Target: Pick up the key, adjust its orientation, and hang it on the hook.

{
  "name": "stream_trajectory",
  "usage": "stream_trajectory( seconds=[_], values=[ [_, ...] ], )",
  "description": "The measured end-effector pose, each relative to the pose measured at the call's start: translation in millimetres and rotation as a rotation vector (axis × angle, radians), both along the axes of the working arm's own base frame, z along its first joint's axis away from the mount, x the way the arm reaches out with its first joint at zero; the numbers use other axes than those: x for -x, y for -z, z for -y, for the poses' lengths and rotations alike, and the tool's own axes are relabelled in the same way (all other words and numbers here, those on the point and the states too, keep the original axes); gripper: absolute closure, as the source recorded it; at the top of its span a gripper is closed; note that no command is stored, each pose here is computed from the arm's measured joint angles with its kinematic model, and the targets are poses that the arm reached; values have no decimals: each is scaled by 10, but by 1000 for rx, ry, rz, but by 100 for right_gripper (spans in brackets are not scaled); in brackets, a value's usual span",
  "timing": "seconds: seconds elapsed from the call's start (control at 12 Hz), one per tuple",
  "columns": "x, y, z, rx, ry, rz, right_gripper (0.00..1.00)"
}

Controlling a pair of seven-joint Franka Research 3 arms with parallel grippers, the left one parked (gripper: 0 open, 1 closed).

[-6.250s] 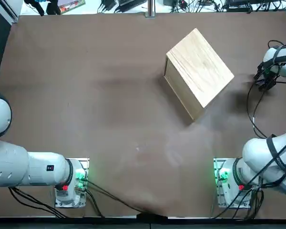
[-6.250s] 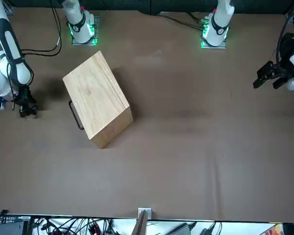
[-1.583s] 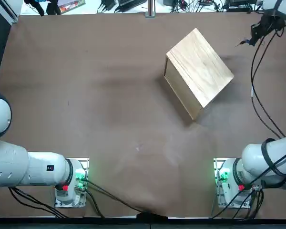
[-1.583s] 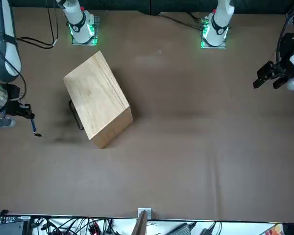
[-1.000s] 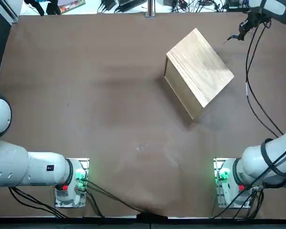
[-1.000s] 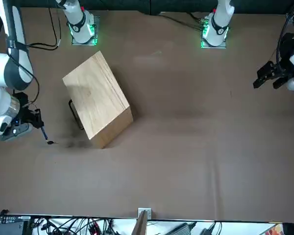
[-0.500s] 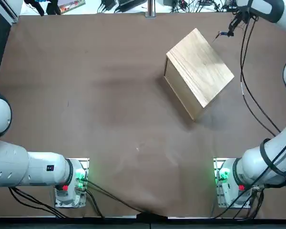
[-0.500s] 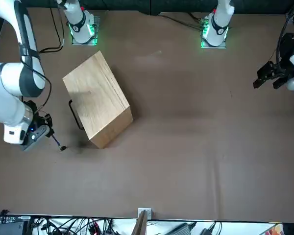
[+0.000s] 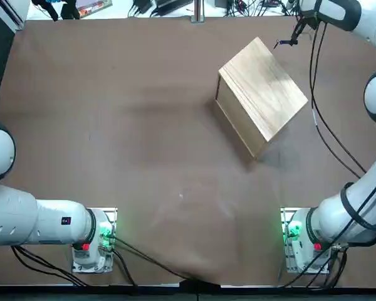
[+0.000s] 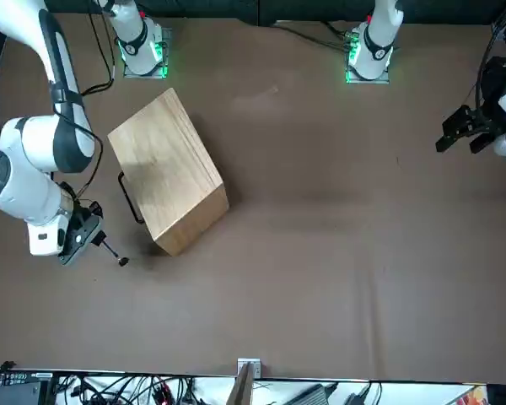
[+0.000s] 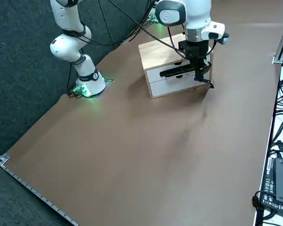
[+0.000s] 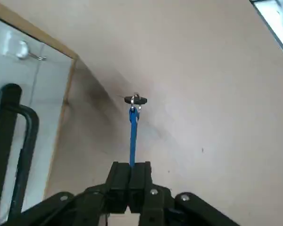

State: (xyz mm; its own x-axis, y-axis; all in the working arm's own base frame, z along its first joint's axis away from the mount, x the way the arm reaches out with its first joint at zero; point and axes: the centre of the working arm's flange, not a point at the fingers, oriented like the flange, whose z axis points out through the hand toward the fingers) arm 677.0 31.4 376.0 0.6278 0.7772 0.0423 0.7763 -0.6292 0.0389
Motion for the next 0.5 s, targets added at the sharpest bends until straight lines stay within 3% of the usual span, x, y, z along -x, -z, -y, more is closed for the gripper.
stream_trajectory(
  seconds=[0.5],
  values=[
    [20, 41, -390, 2, -126, -1, 97]
  ],
)
